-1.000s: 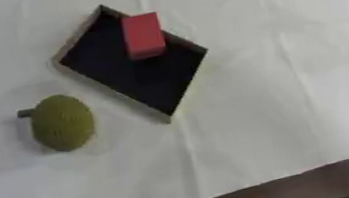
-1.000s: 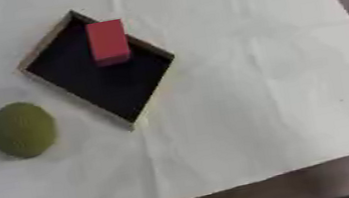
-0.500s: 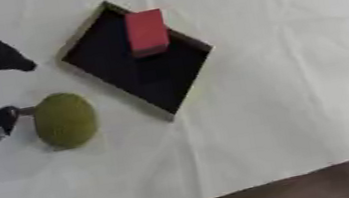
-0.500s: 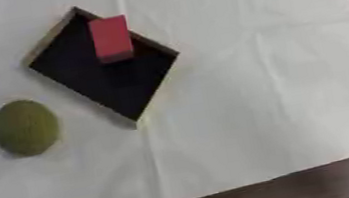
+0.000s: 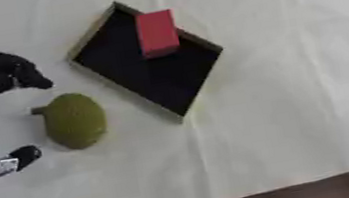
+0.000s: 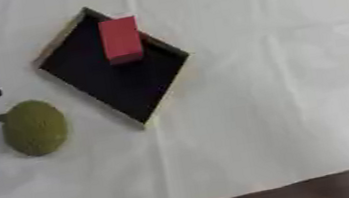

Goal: Pick up objects on the table and place them in the box.

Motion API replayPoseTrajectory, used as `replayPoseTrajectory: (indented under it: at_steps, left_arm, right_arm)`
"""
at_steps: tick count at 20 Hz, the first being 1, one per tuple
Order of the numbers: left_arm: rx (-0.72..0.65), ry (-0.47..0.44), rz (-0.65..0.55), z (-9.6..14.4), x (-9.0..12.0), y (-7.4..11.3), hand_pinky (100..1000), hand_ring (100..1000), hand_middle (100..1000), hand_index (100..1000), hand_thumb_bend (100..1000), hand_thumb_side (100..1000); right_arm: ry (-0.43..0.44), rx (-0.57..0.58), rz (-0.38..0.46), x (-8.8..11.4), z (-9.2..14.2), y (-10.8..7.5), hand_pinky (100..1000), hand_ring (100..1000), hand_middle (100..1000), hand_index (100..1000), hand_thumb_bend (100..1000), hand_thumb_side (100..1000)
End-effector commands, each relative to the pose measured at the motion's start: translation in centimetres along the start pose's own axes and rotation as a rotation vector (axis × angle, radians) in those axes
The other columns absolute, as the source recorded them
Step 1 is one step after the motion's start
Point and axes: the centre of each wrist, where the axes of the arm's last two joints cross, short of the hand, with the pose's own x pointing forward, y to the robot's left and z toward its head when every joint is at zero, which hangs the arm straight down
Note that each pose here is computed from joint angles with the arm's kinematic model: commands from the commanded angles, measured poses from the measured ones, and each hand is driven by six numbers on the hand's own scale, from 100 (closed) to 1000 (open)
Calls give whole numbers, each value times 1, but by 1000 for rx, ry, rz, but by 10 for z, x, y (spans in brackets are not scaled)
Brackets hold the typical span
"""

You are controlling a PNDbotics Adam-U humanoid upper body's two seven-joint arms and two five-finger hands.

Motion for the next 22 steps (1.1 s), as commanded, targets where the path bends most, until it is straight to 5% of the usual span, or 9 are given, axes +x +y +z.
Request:
replayPoseTrajectory:
  at_steps: [1,14,15,22]
  left_arm:
    - [14,38,-5,-3,6,4,870,873,722,853,486,664]
    - [-20,86,64,-24,21,2,859,867,710,836,397,599]
    - [-20,88,65,-25,21,2,830,846,690,827,298,504]
    - [-105,140,36,-37,21,-6,817,790,693,827,294,312]
  right_arm:
    - [-11,22,25,7,-5,-5,1000,1000,668,765,100,441]
    - [5,33,9,6,-2,-1,1000,1000,663,764,100,470]
    - [6,33,8,6,-2,-1,1000,1000,660,762,100,470]
    - [14,28,-7,5,0,1,1000,1000,655,758,100,470]
